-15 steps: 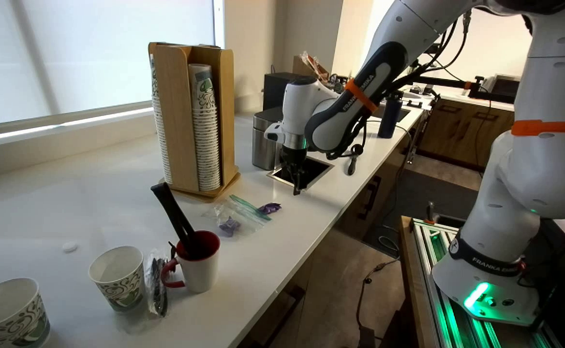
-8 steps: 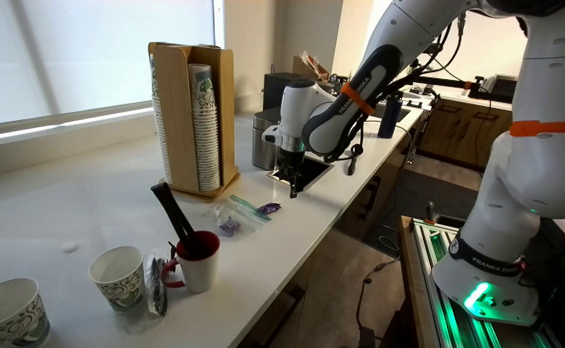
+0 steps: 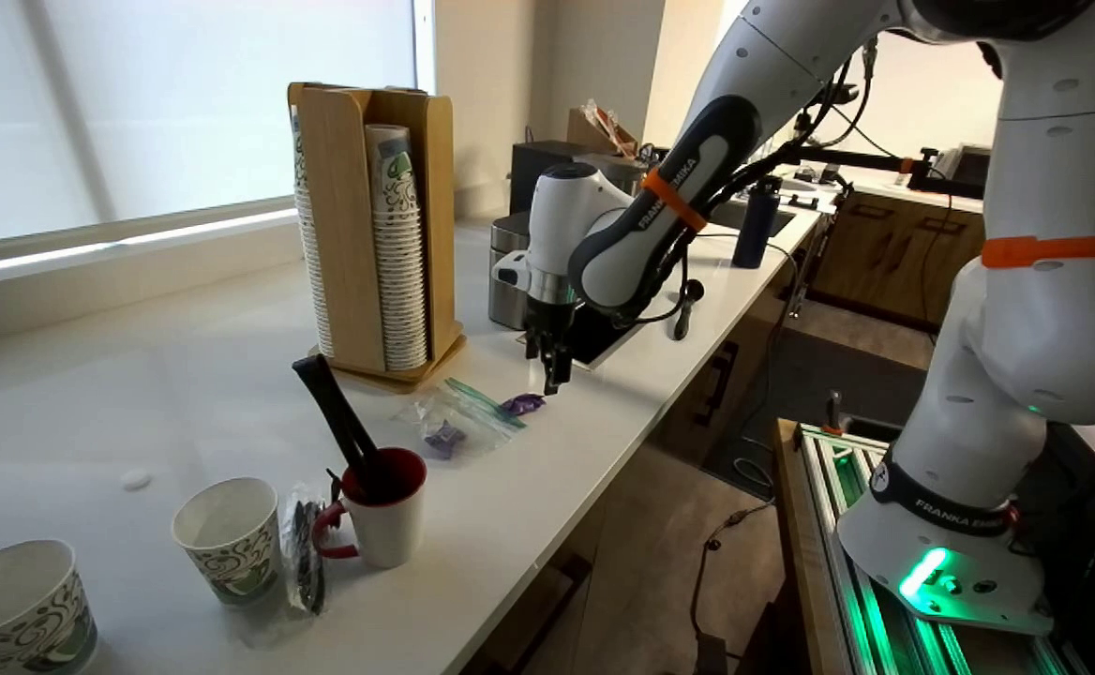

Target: Put the small packet inside the mug

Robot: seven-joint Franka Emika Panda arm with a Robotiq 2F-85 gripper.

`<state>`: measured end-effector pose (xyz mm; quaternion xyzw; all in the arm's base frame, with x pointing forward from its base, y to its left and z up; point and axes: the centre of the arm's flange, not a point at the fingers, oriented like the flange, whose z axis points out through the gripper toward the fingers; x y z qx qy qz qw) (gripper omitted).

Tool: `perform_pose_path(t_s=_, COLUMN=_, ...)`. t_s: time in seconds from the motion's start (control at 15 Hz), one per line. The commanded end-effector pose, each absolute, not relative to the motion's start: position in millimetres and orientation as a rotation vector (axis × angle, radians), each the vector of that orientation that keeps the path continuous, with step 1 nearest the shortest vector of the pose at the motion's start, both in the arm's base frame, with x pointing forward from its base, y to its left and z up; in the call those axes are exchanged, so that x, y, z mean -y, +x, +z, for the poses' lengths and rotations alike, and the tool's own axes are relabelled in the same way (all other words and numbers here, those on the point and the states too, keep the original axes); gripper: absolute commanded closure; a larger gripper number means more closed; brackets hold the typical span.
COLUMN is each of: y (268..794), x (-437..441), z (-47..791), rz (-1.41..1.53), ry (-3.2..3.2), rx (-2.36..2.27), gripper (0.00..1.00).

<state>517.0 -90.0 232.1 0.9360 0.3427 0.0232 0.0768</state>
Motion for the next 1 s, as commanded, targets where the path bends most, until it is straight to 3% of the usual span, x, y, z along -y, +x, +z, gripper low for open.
perform_pose_path(t_s=0.0, y=523, x=91, z=229, rz=0.082, ry=2.807, rx=-1.017, gripper=0.0)
perform_pose_path(t_s=0.73, y=554, x=92, z=208, rz=0.058, ry=2.836, rx=-0.95, gripper=0.01)
perform_pose_path(t_s=0.93, y=555, x=93, z=203, rz=0.052, ry=2.84, rx=-0.936, gripper=0.3)
